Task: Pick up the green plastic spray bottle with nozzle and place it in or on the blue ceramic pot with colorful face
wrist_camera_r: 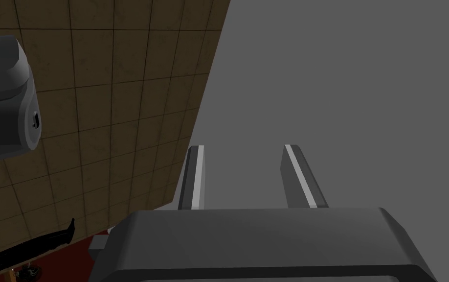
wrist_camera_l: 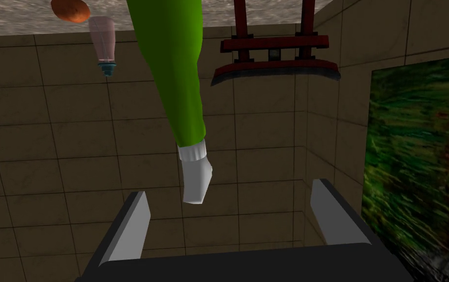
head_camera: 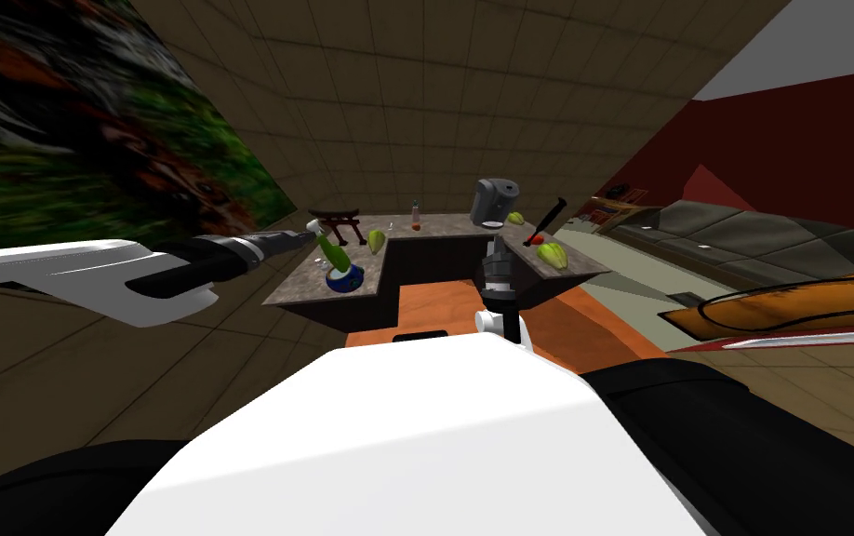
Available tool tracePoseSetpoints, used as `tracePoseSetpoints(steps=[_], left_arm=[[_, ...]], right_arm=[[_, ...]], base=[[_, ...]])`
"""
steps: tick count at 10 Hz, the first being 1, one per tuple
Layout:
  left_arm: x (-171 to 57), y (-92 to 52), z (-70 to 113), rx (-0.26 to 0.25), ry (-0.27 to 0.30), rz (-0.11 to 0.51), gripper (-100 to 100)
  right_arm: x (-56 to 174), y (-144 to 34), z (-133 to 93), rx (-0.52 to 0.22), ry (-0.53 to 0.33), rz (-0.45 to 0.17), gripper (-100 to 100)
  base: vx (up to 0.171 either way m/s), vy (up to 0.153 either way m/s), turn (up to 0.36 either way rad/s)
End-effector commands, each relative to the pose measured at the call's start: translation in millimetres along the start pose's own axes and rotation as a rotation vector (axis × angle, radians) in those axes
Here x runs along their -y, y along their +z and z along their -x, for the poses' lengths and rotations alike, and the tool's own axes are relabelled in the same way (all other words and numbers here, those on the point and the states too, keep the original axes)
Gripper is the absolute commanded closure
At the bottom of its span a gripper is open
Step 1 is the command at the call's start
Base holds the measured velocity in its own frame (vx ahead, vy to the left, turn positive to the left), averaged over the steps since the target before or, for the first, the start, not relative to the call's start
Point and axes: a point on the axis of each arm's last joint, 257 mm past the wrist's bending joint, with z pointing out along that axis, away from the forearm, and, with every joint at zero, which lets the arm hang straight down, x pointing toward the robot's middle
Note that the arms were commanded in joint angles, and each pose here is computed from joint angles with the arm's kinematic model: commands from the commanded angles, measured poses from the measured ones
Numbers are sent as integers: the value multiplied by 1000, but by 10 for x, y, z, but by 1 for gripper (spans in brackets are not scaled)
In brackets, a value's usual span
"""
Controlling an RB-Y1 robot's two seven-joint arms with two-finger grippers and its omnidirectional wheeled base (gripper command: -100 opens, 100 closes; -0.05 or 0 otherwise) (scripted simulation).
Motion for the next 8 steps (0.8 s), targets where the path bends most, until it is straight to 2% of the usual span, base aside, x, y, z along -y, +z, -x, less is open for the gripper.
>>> tracePoseSetpoints(steps=[1,2,3,8], left_arm=[[176,18,69,-4,3,-19,-100],[99,17,33,-2,3,-12,-100],[106,18,37,-2,2,-12,0],[105,18,37,-2,2,-12,0]], right_arm=[[0,0,0,0,0,0,0],[0,0,0,0,0,0,0],[0,0,0,0,0,0,0],[0,0,0,0,0,0,0]], base=[[21,36,120],[11,14,16],[0,0,0],[0,0,0]])
